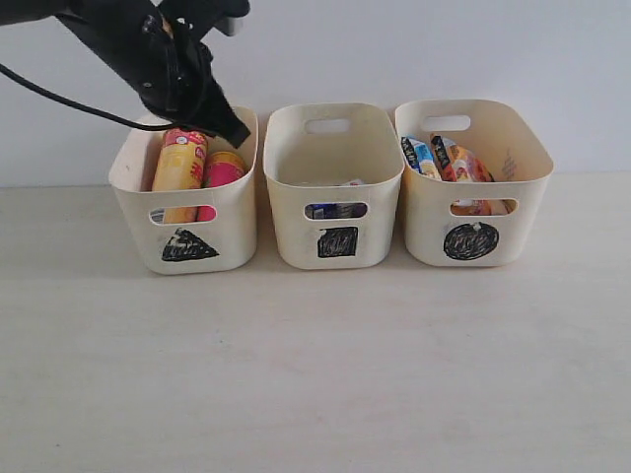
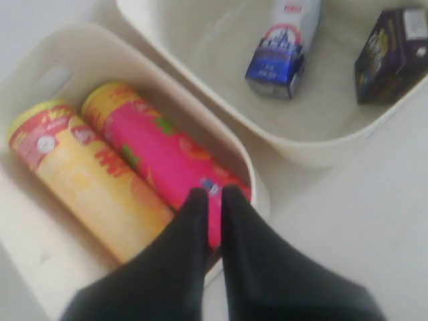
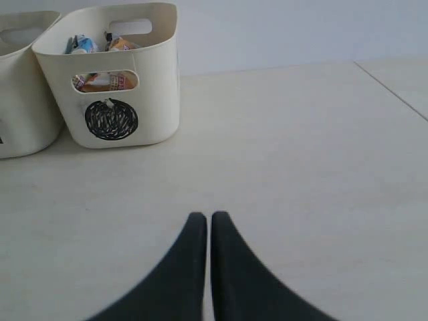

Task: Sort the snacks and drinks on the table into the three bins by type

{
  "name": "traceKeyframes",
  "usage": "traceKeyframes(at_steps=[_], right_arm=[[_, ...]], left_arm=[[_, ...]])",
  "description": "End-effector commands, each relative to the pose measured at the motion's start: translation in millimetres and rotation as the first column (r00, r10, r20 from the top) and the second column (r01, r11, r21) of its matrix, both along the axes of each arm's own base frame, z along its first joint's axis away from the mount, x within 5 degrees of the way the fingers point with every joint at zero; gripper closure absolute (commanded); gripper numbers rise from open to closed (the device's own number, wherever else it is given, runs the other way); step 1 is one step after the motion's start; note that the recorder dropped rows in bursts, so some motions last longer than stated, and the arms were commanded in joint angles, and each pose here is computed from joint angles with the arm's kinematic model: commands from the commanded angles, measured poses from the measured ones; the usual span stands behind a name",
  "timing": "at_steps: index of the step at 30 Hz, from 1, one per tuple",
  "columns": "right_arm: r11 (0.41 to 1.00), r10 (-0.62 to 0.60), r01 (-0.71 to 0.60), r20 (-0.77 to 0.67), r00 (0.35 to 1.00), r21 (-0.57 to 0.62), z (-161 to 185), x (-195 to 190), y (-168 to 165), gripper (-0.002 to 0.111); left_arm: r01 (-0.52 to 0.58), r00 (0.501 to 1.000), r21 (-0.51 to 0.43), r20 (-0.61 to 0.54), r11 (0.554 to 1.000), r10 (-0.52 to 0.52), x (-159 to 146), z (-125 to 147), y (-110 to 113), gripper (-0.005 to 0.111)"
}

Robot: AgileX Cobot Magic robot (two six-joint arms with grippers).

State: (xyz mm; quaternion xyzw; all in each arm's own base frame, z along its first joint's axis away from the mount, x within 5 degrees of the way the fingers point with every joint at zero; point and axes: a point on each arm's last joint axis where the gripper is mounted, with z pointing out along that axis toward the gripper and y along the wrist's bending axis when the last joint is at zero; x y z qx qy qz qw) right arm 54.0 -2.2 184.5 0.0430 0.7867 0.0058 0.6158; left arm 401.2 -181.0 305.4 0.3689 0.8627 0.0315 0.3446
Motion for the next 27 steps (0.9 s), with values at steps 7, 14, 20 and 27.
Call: traceKeyframes(at_steps=[7, 14, 20, 27], right_arm=[[1.0, 0.002, -0.002, 0.009, 1.0, -0.001, -0.5, -0.1, 0.1, 0.108], [1.0, 0.002, -0.002, 0.009, 1.0, -0.001, -0.5, -0.1, 0.1, 0.108], [1.0, 0.002, -0.002, 0.009, 1.0, -0.001, -0.5, -0.1, 0.1, 0.108], [1.0, 0.002, -0.002, 0.009, 1.0, -0.001, -0.5, -0.1, 0.1, 0.108]], left_arm=[[-0.13, 0.991, -0.039, -0.017, 0.991, 0.129, -43.9, 33.7, 26.9, 0.102], [-0.172, 0.985, -0.098, -0.025, 0.98, 0.17, -80.3, 29.1, 42.6, 0.102], [-0.174, 0.985, -0.186, -0.01, 0.967, 0.175, -112.3, 21.6, 52.8, 0.102], [-0.168, 0.985, -0.237, 0.003, 0.957, 0.173, -168.0, 13.9, 76.4, 0.102]])
